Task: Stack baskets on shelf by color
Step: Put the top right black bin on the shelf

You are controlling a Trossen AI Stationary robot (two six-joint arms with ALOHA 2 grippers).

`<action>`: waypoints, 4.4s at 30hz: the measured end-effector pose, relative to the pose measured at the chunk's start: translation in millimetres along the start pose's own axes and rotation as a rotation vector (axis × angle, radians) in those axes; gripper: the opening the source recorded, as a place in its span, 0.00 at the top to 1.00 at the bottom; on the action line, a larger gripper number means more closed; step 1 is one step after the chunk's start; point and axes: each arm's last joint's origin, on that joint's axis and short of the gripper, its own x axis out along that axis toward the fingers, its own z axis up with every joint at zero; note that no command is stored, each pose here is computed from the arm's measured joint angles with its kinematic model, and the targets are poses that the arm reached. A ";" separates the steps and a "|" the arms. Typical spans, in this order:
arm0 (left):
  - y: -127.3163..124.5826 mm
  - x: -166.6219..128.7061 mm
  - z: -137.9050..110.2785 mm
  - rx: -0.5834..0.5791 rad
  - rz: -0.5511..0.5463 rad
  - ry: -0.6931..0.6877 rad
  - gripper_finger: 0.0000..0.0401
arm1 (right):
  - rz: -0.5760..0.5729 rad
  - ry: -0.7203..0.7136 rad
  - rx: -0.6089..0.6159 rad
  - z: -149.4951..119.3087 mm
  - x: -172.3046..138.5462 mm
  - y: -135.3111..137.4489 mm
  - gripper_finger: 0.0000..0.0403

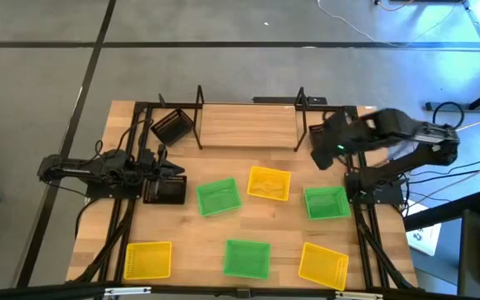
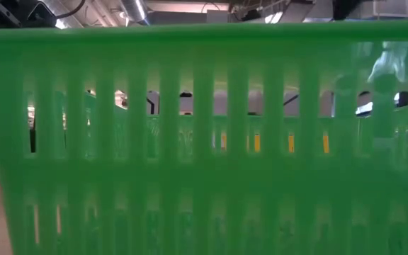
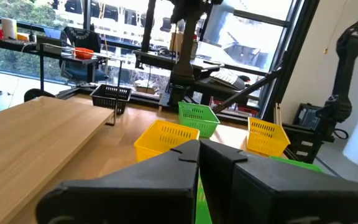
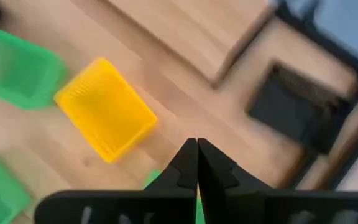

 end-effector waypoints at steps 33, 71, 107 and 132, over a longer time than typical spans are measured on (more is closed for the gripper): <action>-2.4 -2.6 21.2 -0.084 0.054 -0.017 0.99 | 0.111 0.432 -0.251 -12.8 118.5 -15.4 0.89; -25.8 51.3 116.2 -0.091 0.157 0.263 0.99 | -0.112 0.439 -0.360 -7.5 212.2 -103.0 0.71; -31.5 71.0 143.0 -0.053 0.248 0.413 0.99 | -0.179 0.300 -0.717 -20.1 247.5 -113.6 0.72; -31.6 71.0 143.1 -0.056 0.246 0.413 0.99 | -0.132 0.446 -0.644 -0.6 202.1 -97.0 1.00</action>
